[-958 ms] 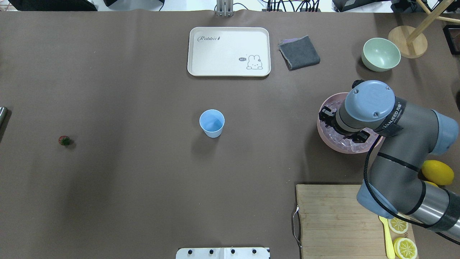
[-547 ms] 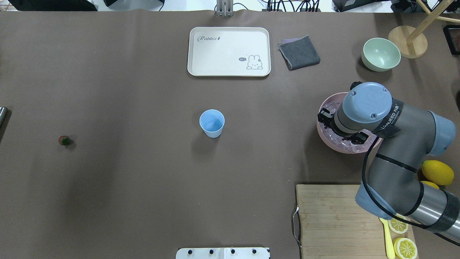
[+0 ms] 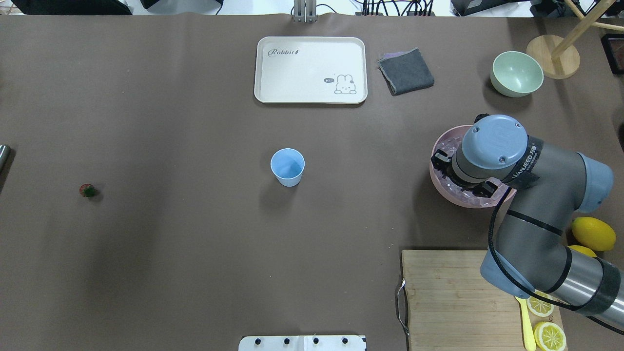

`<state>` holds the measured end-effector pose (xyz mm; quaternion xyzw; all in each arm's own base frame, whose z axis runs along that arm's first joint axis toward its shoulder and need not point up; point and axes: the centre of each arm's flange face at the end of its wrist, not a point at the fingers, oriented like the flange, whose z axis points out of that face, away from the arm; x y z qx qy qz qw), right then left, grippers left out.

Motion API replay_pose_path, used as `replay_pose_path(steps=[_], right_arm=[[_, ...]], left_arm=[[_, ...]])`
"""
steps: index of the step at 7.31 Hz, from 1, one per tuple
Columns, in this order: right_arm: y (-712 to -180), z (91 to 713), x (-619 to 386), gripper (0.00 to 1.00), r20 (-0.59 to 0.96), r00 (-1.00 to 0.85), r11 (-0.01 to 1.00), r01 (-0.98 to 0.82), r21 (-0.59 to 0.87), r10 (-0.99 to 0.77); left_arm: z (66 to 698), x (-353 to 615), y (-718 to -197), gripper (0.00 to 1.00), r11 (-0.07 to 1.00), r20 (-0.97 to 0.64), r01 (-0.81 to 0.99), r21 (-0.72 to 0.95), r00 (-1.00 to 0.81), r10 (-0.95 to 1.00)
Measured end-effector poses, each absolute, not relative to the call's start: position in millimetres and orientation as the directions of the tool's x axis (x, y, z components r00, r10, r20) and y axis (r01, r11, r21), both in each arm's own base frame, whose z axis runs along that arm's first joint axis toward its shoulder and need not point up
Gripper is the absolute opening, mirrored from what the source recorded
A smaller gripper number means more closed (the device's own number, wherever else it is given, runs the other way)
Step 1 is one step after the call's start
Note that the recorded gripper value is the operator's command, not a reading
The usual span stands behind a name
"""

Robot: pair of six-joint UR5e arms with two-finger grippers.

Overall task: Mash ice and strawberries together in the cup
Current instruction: 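Lower the right gripper into the bowl and grasp an ice cube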

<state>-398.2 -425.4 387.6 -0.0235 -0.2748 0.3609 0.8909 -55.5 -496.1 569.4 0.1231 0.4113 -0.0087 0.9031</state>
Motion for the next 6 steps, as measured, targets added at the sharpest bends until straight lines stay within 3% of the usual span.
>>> replay_pose_path(steps=[2,6], right_arm=[[-425,390,-397,0.28,0.468,0.592,0.739,-0.630,-0.239,0.656],[-430,379,-387,0.28,0.481,0.587,0.742,-0.625,-0.242,0.651]], left_arm=[[569,-56,-496,0.98,0.969,-0.745,0.117,0.216,0.662,0.086],[570,-55,-496,0.98,0.970,-0.745,0.117,0.213,0.662,0.084]])
